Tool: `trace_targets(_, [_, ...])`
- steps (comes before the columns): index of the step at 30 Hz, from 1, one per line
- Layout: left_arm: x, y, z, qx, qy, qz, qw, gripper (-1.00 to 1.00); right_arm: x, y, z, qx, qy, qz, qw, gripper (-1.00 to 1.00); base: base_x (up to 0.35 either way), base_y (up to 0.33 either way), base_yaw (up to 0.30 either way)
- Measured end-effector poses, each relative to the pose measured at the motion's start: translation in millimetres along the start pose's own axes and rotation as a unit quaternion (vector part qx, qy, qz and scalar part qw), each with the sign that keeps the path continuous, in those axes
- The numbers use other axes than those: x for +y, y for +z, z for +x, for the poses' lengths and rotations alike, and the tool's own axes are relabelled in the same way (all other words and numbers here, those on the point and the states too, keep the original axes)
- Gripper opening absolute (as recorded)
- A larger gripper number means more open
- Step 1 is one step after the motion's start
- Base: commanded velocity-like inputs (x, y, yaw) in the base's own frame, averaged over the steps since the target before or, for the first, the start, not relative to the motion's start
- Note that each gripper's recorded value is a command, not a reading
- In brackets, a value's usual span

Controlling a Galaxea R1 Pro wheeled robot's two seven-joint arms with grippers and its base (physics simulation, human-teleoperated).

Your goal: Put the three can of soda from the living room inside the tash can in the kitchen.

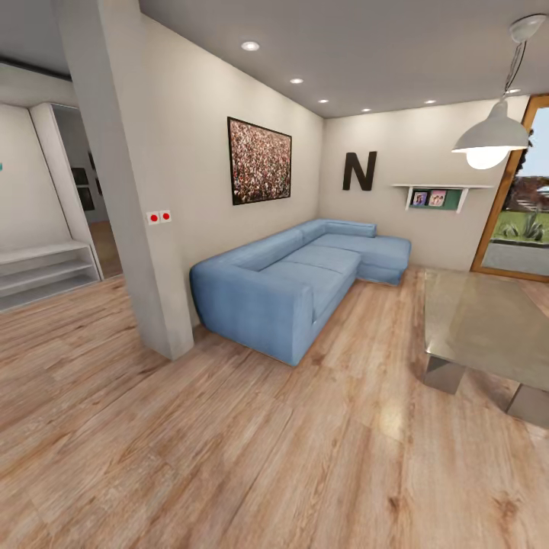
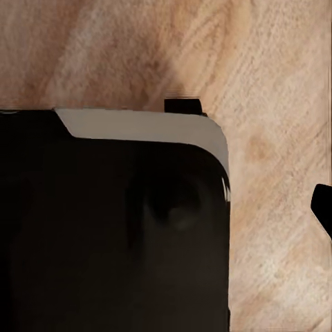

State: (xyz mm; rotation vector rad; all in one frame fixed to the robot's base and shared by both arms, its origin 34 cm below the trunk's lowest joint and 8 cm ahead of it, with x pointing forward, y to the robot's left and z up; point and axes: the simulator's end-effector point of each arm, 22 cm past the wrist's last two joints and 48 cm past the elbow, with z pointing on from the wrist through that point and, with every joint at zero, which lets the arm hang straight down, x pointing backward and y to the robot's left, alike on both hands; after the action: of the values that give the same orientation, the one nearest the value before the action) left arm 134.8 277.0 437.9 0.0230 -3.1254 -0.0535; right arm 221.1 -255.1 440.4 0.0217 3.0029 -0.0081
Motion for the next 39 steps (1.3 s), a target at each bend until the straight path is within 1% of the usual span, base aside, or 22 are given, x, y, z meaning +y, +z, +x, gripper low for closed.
trace_targets(1, [0, 0.0, -5, -0.003, -0.002, 0.000, 1.0000, 1.00, 0, 0.4, -7, -0.002, 0.000, 0.000, 1.0000, 1.00, 0.000, 0.000, 0.000])
trace_targets(2, [0, 0.0, -17, -0.010, -0.010, 0.000, 0.9999, 1.00, 0, 1.1, -18, -0.002, 0.000, 0.000, 1.0000, 1.00, 0.000, 0.000, 0.000])
trace_targets(7, [1, -0.9, -49, -0.030, -0.031, 0.000, 0.9991, 1.00, -3, 1.7, -50, -0.004, 0.001, 0.001, 1.0000, 1.00, 0.000, 0.000, 0.000])
trace_targets(8, [1, -1.8, -64, -0.039, -0.040, 0.001, 0.9984, 1.00, -4, 1.5, -65, -0.008, 0.001, 0.002, 1.0000, 1.00, 0.000, 0.000, 0.000])
trace_targets(9, [1, -2.4, -72, -0.044, -0.044, 0.001, 0.9981, 1.00, -4, 1.2, -73, -0.011, 0.001, 0.002, 0.9999, 1.00, 0.000, 0.000, 0.000])
trace_targets(15, [-1, -7.9, -121, -0.073, -0.063, 0.005, 0.9954, 1.00, -5, -2.2, -121, -0.038, 0.001, 0.003, 0.9993, 1.00, 0.000, 0.000, -0.001])
trace_targets(16, [-2, -11.0, -141, -0.085, -0.069, 0.008, 0.9940, 1.00, -5, -4.5, -141, -0.051, 0.001, 0.003, 0.9987, 1.00, 0.000, 0.000, -0.029])
trace_targets(20, [-5, -20.9, -190, -0.113, -0.090, 0.016, 0.9894, 1.00, -6, -12.5, -191, -0.082, 0.001, 0.003, 0.9966, 1.00, 0.000, 0.000, -0.128])
trace_targets(21, [-6, -29.3, -223, -0.122, -0.116, 0.024, 0.9854, 1.00, -6, -19.9, -225, -0.092, 0.000, 0.003, 0.9958, 1.00, 0.000, 0.000, -0.221])
trace_targets(22, [-7, -37.1, -248, -0.132, -0.128, 0.030, 0.9824, 1.00, -6, -25.2, -244, -0.098, 0.000, 0.003, 0.9952, 1.00, 0.000, 0.000, -0.233])
trace_targets(23, [-8, -40.2, -257, -0.131, -0.141, 0.035, 0.9807, 1.00, -5, -28.9, -257, -0.100, 0.000, 0.003, 0.9950, 1.00, 0.000, 0.000, -0.251])
trace_targets(24, [-11, -49.9, -283, -0.133, -0.164, 0.047, 0.9763, 1.00, -5, -38.2, -284, -0.103, 0.000, 0.003, 0.9947, 1.00, 0.000, 0.000, -0.257])
trace_targets(25, [-12, -57.7, -302, -0.138, -0.175, 0.054, 0.9732, 1.00, -5, -44.0, -299, -0.104, 0.000, 0.003, 0.9946, 1.00, 0.000, 0.000, -0.268])
trace_targets(26, [-16, -69.6, -328, -0.141, -0.194, 0.068, 0.9683, 1.00, -4, -54.6, -323, -0.107, 0.000, 0.002, 0.9942, 1.00, 0.000, 0.000, -0.272])
trace_targets(27, [-20, -80.5, -350, -0.147, -0.204, 0.079, 0.9647, 1.00, -4, -61.2, -337, -0.113, -0.001, 0.002, 0.9936, 1.00, 0.000, 0.000, -0.275])
trace_targets(28, [-24, -88.9, -365, -0.147, -0.214, 0.089, 0.9616, 1.00, -4, -67.7, -351, -0.120, -0.002, 0.002, 0.9928, 1.00, 0.000, 0.000, -0.281])
trace_targets(29, [-36, -108.2, -394, -0.142, -0.244, 0.120, 0.9518, 1.00, -3, -89.5, -390, -0.149, -0.004, 0.003, 0.9889, 1.00, 0.000, 0.000, -0.282])
trace_targets(30, [-40, -120.2, -413, -0.148, -0.254, 0.132, 0.9467, 1.00, -4, -101.0, -408, -0.165, -0.005, 0.004, 0.9863, 1.00, 0.000, 0.000, -0.283])
trace_targets(33, [-48, -133.0, -430, -0.149, -0.271, 0.151, 0.9389, 1.00, -6, -124.5, -437, -0.184, -0.010, 0.008, 0.9829, 1.00, 0.000, 0.000, -0.284])
trace_targets(36, [-59, -141.2, -442, -0.154, -0.277, 0.164, 0.9341, 1.00, -14, -140.7, -448, -0.180, -0.017, 0.019, 0.9833, 1.00, 0.000, 0.000, -0.285])
trace_targets(39, [-73, -151.5, -458, -0.177, -0.274, 0.171, 0.9298, 1.00, -23, -153.0, -456, -0.178, -0.021, 0.029, 0.9833, 1.00, 0.000, 0.000, -0.286])
